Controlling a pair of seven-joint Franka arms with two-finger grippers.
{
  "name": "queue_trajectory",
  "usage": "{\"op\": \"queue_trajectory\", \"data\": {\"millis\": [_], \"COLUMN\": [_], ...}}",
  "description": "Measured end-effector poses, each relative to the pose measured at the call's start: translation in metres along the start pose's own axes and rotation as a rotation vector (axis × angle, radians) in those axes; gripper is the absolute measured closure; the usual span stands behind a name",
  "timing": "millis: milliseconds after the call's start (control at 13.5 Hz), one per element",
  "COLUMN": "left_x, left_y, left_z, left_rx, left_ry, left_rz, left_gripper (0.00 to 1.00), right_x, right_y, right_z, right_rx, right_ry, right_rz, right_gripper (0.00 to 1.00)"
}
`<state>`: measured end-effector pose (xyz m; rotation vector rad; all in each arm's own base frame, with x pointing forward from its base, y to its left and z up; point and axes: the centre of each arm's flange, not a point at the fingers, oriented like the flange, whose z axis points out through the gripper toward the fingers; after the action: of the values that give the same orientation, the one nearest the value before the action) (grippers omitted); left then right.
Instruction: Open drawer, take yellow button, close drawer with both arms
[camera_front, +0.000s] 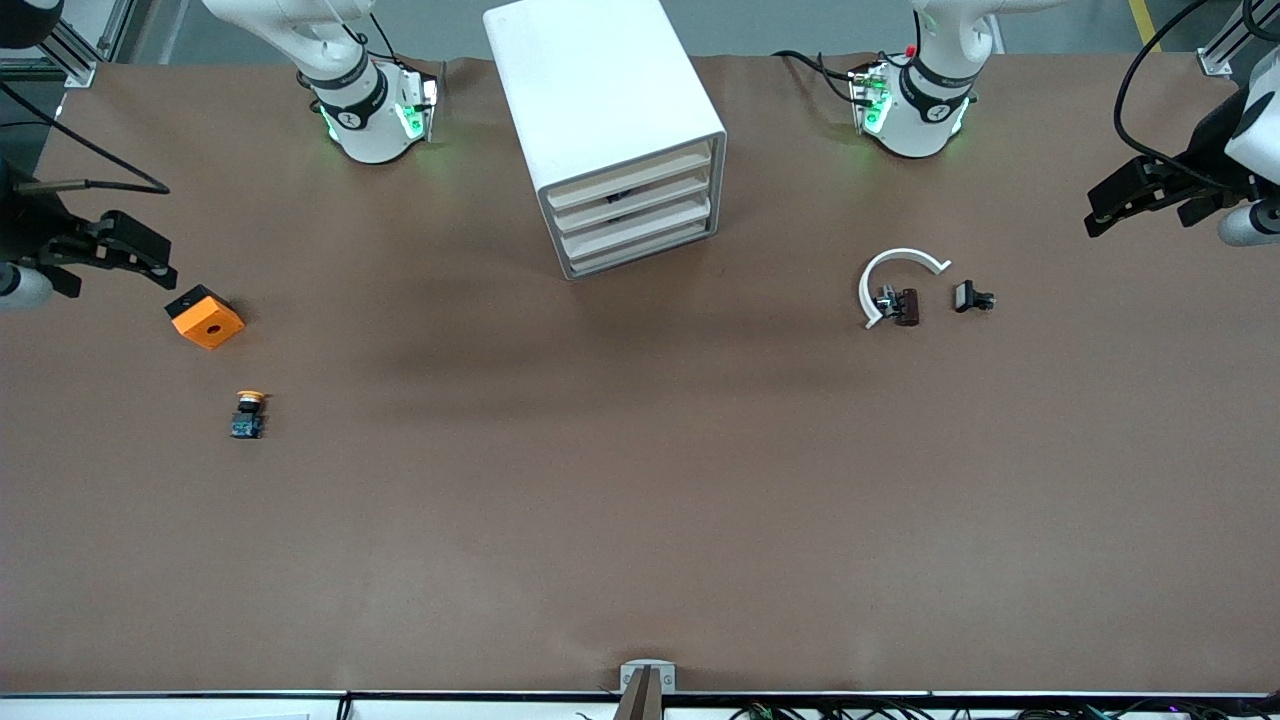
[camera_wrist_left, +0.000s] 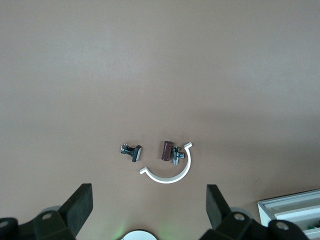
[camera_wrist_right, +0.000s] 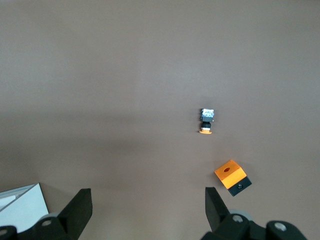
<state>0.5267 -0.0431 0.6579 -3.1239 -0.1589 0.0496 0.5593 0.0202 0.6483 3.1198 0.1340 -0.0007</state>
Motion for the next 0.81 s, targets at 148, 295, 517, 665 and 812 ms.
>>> {"op": "queue_trajectory", "data": {"millis": [148,295,517,665,812], "left_x": [0.0,0.0,0.0,0.0,0.0], "left_y": [0.0,0.0,0.0,0.0,0.0], "left_z": [0.0,0.0,0.0,0.0,0.001], "left_rx": [0.0,0.0,0.0,0.0,0.0], "left_ry": [0.0,0.0,0.0,-0.001,-0.002], "left_rz": [0.0,0.0,0.002,0.002,0.002], "left_gripper": [0.0,0.0,0.0,0.0,0.0], "right_x": [-0.014,-0.023,-0.032,-0.036,-0.038], "right_y": [0.005,0.005,0.006,0.005,0.005], "right_z": [-0.009,-0.016,-0.021,-0.024,-0.025], "right_rx": [0.0,0.008,0.018,0.02,0.02], "right_ry": [0.009,0.013,-0.005,-0.021,-0.026], "right_rz": [0.01,0.013,0.016,0.015,0.013], "right_gripper": [0.0,0.0,0.0,0.0,0.0]}}
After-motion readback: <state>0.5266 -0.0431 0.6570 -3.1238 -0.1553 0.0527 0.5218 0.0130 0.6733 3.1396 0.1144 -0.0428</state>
